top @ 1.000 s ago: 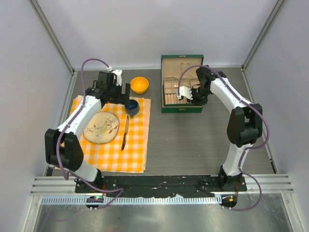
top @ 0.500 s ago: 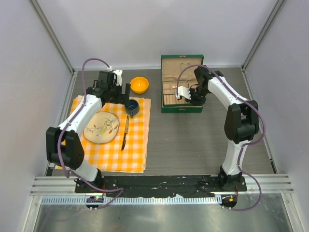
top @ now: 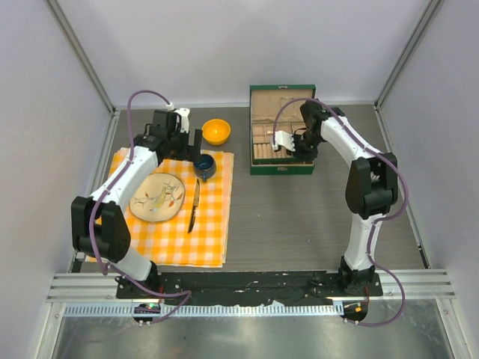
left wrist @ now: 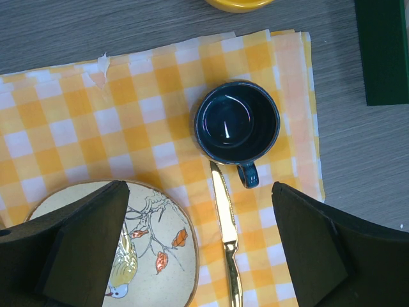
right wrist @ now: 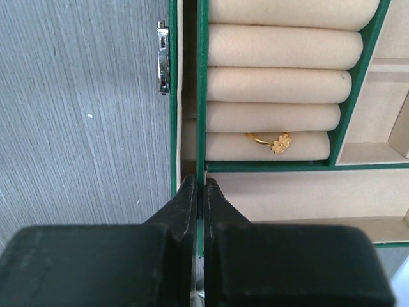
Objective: Organize the mixed jewelry
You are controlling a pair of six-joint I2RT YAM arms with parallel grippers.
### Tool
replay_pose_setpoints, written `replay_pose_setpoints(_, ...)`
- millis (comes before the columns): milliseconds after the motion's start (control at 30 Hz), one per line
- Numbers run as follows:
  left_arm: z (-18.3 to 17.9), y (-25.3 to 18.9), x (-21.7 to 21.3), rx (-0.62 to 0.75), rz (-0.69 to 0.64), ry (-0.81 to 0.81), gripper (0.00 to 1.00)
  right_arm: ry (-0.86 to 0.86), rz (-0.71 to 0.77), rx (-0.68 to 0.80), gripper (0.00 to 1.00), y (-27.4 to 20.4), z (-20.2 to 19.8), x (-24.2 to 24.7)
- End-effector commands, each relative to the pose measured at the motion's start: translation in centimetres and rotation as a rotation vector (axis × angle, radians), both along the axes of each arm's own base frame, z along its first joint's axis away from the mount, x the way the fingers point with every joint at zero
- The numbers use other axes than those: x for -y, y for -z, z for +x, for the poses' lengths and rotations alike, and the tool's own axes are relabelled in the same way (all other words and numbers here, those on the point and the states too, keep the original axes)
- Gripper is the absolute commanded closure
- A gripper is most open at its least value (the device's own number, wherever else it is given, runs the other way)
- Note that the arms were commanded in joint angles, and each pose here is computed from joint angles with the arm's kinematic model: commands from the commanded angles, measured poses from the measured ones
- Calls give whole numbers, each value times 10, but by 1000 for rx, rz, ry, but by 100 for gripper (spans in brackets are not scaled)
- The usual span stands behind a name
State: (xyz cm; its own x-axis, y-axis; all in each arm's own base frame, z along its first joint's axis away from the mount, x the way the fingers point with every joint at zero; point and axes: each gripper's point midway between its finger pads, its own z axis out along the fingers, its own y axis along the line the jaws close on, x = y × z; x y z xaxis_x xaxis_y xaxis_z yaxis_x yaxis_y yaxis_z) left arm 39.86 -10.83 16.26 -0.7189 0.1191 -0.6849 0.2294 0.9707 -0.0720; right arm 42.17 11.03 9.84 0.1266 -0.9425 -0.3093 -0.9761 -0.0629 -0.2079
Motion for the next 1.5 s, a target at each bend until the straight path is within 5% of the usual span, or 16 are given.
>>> replay_pose_setpoints(0, 10, -20, 3, 52, -26, 7, 0, 3, 30, 52, 99, -16, 15, -6)
replay_pose_setpoints(1467, 0, -28, -1, 78, -56, -5, 0, 35, 20, -18, 99, 2, -6, -13)
